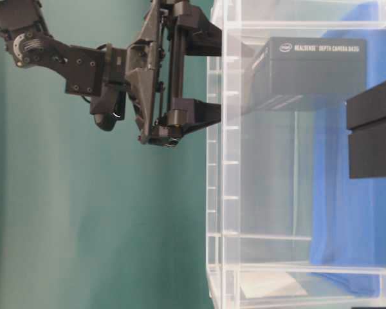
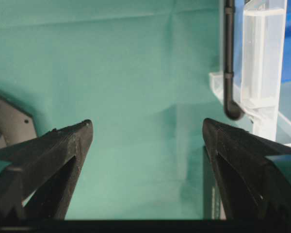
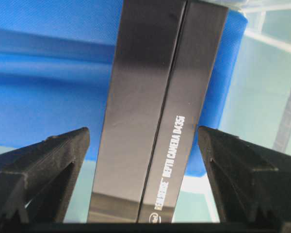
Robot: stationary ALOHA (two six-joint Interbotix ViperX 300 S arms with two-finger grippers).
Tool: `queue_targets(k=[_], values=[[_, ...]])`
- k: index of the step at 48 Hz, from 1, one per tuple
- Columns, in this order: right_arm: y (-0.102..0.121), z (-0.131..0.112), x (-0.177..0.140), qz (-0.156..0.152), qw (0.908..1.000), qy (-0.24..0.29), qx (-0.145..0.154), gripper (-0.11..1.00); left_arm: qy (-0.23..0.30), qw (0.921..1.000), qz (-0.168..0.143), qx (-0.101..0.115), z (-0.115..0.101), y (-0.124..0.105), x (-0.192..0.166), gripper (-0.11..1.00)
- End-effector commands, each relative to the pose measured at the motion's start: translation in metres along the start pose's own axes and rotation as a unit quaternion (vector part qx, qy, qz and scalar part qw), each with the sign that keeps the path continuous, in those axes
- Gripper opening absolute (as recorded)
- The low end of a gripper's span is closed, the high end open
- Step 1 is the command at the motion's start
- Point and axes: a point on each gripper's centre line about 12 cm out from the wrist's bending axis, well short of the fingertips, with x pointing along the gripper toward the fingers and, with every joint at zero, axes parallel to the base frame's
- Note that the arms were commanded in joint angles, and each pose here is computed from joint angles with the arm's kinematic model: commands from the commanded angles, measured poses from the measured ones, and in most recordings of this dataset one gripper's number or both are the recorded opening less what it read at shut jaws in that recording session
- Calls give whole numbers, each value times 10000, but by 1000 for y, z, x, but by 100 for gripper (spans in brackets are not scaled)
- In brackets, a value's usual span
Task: Take out the box from the case.
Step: 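Lower the right gripper around the right black boxes and close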
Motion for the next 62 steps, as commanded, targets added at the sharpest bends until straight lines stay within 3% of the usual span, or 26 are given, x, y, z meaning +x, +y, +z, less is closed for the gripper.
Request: queue_targets(k=[1, 54, 58, 62], values=[[3, 2, -8, 176, 9998, -56, 3, 92, -66, 9999, -104, 15, 0, 0, -6, 93], [2, 3, 18, -41, 9999, -10, 119, 91, -87, 9998, -166, 99, -1, -2, -5, 93], [2, 3, 18, -54, 9998, -54, 169, 86, -82, 9998, -160, 107, -1, -2, -5, 93], [1, 3, 18, -66, 9998, -84, 173, 70, -83, 9998, -159, 100, -1, -2, -5, 93]])
